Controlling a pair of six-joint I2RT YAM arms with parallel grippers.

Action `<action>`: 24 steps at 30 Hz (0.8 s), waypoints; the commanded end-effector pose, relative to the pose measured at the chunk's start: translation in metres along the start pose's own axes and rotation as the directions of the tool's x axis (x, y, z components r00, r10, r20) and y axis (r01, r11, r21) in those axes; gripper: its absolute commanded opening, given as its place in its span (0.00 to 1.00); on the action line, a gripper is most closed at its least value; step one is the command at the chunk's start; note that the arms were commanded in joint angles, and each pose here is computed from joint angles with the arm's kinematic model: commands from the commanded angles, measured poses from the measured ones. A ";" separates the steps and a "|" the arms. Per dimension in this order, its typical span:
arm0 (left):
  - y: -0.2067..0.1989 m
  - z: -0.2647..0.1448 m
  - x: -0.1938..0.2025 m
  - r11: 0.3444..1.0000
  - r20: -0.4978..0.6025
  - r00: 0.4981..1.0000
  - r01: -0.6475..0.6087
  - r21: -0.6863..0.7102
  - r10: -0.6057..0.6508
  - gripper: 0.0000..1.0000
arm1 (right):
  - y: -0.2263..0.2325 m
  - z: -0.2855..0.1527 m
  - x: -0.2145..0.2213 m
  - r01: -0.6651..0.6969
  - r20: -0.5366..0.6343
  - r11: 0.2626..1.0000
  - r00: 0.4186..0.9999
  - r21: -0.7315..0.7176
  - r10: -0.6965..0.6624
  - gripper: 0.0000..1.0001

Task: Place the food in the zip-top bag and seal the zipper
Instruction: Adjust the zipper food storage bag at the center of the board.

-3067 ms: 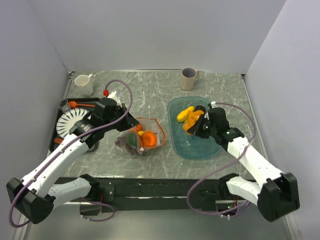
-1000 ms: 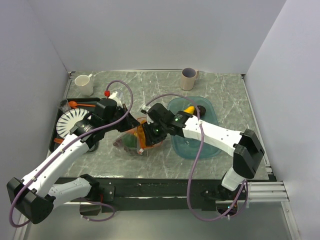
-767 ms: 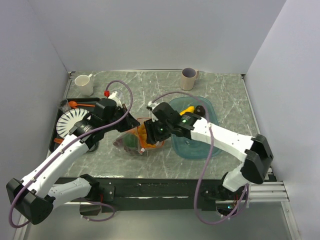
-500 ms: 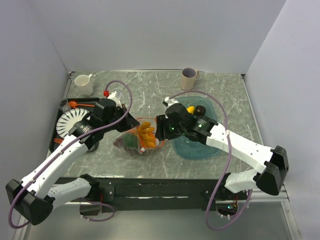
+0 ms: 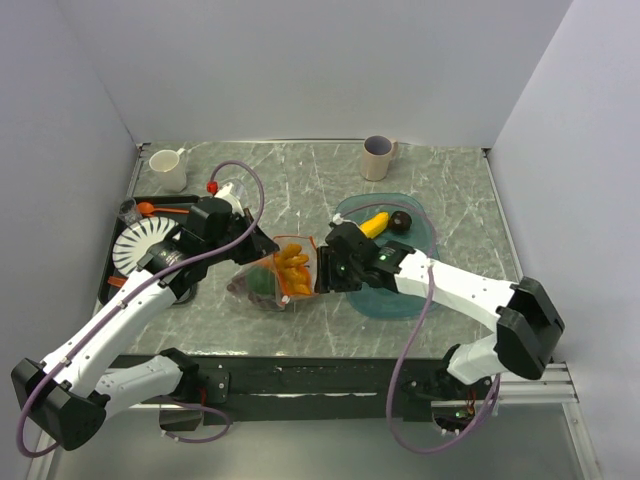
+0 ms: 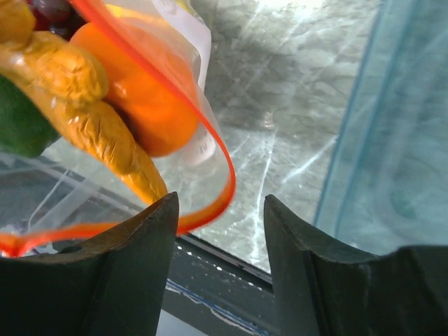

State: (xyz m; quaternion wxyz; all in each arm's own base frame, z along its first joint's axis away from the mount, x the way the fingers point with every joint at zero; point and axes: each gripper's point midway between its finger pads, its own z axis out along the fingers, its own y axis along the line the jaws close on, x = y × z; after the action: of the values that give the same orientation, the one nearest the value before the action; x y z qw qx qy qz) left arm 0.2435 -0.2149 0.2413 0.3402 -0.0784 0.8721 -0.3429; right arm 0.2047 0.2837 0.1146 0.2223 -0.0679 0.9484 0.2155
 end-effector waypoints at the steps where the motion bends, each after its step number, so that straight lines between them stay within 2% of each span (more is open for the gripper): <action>1: -0.020 -0.014 -0.018 0.998 0.068 0.998 -0.002 0.066 -0.003 0.01 | 0.016 0.013 -0.012 -0.015 0.000 0.999 1.000 -0.033 0.015 0.53; 5: -0.019 -0.016 -0.019 0.998 0.071 0.997 -0.006 0.061 0.002 0.01 | 0.014 0.015 -0.011 -0.032 -0.002 0.999 0.999 -0.014 0.032 0.39; 6: -0.018 -0.016 -0.018 0.998 0.069 0.998 -0.007 0.057 0.003 0.01 | 0.016 0.013 -0.014 -0.035 0.014 0.999 0.999 -0.029 0.036 0.23; 8: -0.018 -0.018 -0.018 0.998 0.073 0.997 -0.007 0.055 0.003 0.01 | 0.019 0.002 -0.020 -0.042 0.055 0.997 0.997 -0.057 0.045 0.00; 13: -0.014 -0.022 -0.022 0.999 0.098 0.995 -0.005 0.034 0.002 0.01 | 0.052 -0.050 -0.054 0.013 0.189 0.978 0.982 -0.206 0.027 0.00; 18: -0.013 -0.039 -0.033 1.000 0.135 0.991 -0.004 -0.014 0.006 0.01 | 0.098 -0.105 -0.090 0.156 0.300 0.927 0.953 -0.340 -0.050 0.00; 21: -0.008 -0.060 -0.052 0.997 0.224 0.975 0.005 -0.077 0.012 0.01 | 0.112 -0.119 -0.103 0.200 0.332 0.909 0.940 -0.365 -0.074 0.00; 23: -0.007 -0.079 -0.065 0.995 0.291 0.957 0.019 -0.098 0.011 0.02 | 0.106 -0.108 -0.114 0.179 0.331 0.940 0.940 -0.289 -0.077 0.00; 24: -0.001 -0.087 -0.072 0.991 0.335 0.942 0.030 -0.129 0.015 0.03 | 0.098 -0.099 -0.109 0.172 0.289 0.954 0.952 -0.244 -0.098 0.00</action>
State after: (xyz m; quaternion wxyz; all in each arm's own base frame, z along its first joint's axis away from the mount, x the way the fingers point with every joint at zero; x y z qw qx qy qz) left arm 0.2423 -0.1809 0.2786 0.3954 -0.1156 0.8610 -0.2984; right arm 0.2268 0.3295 0.2705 0.3392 -0.1171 0.8606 0.3614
